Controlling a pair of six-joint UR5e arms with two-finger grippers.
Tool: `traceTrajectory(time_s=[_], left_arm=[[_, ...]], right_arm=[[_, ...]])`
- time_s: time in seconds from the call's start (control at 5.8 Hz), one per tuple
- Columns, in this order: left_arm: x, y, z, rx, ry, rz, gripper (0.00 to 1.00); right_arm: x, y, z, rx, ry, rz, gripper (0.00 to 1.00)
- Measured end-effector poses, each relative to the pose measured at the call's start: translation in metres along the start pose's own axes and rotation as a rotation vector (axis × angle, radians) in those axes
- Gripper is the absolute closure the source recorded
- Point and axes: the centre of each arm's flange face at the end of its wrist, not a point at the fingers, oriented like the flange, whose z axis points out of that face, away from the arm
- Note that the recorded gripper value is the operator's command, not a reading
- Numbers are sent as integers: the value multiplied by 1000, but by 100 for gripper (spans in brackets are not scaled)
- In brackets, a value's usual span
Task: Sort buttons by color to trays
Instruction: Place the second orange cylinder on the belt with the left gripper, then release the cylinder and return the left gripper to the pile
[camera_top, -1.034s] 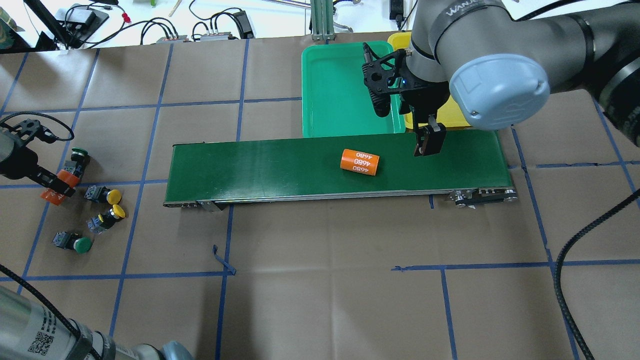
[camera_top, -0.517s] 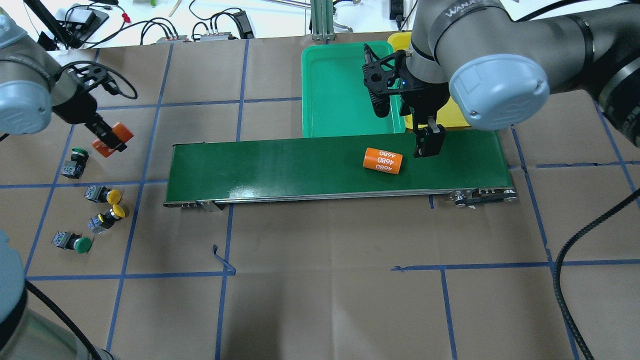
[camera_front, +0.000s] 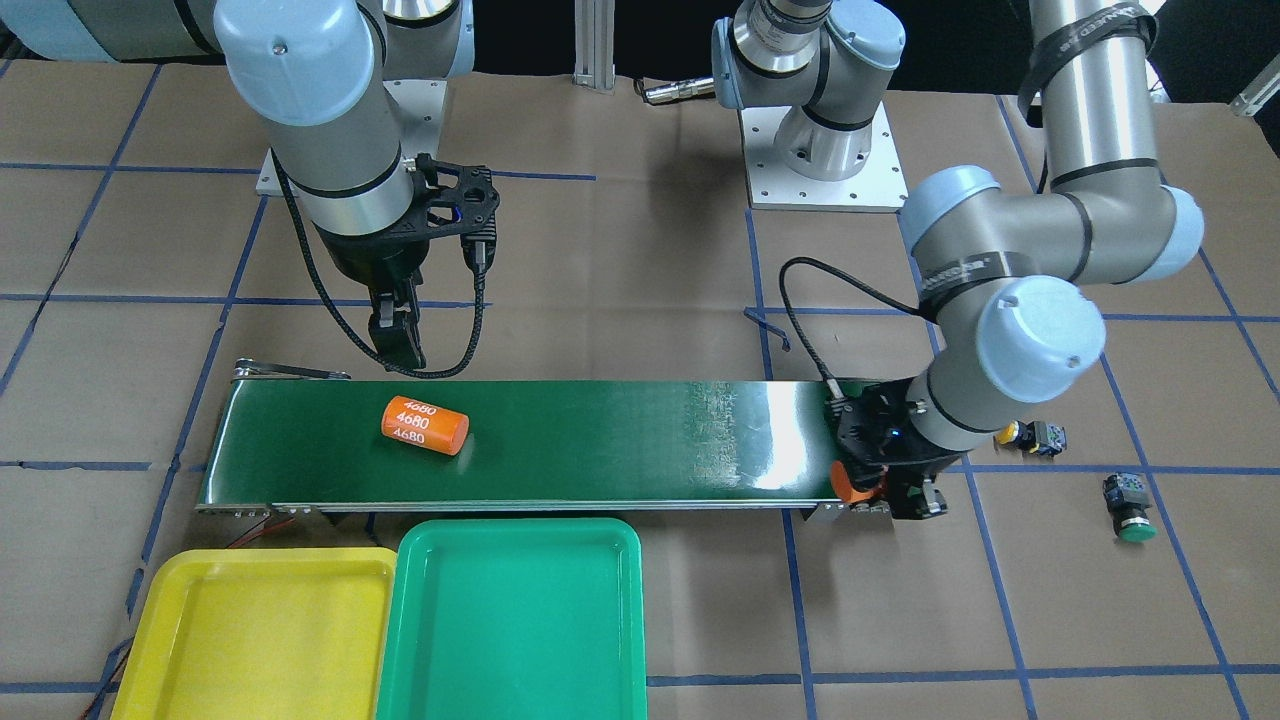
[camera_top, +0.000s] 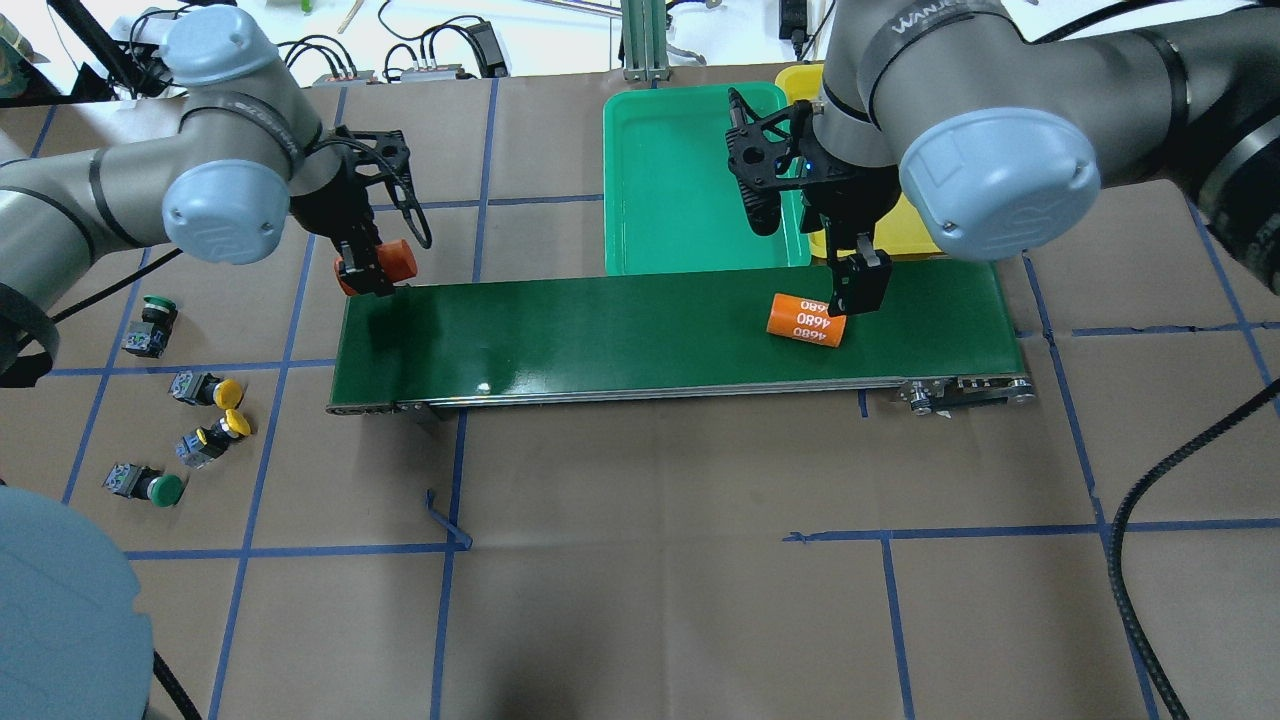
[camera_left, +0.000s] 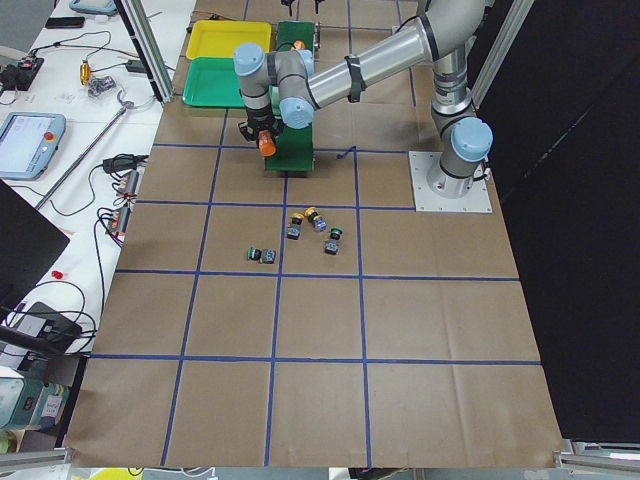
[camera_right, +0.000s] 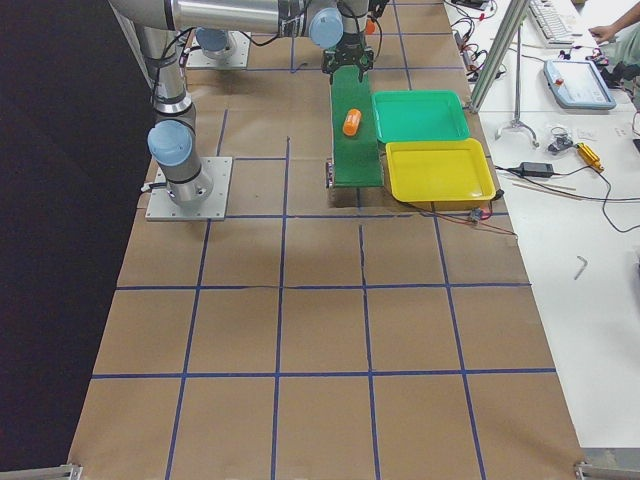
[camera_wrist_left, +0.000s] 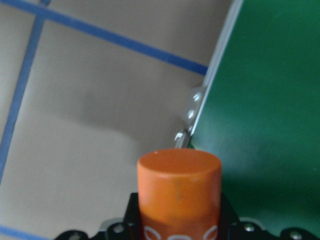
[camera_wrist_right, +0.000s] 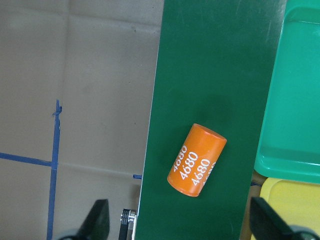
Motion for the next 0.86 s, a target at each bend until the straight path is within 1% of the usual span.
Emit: traceTrajectory(time_s=[0.17,0.34,0.52,0.69,0.86], left_arm=[[19,-24,1,-12,-6,46,94],[33,-34,-1,-17,-8,61,89],[49,-36,5,-21,9,65,88],[62,-35,14,-23,27,64,50],[66,-34,19,-24,31,61,27]], right_arm=[[0,0,0,0,0,0,0],[0,0,0,0,0,0,0],[0,0,0,0,0,0,0],[0,0,0,0,0,0,0],[0,0,0,0,-1,0,0]])
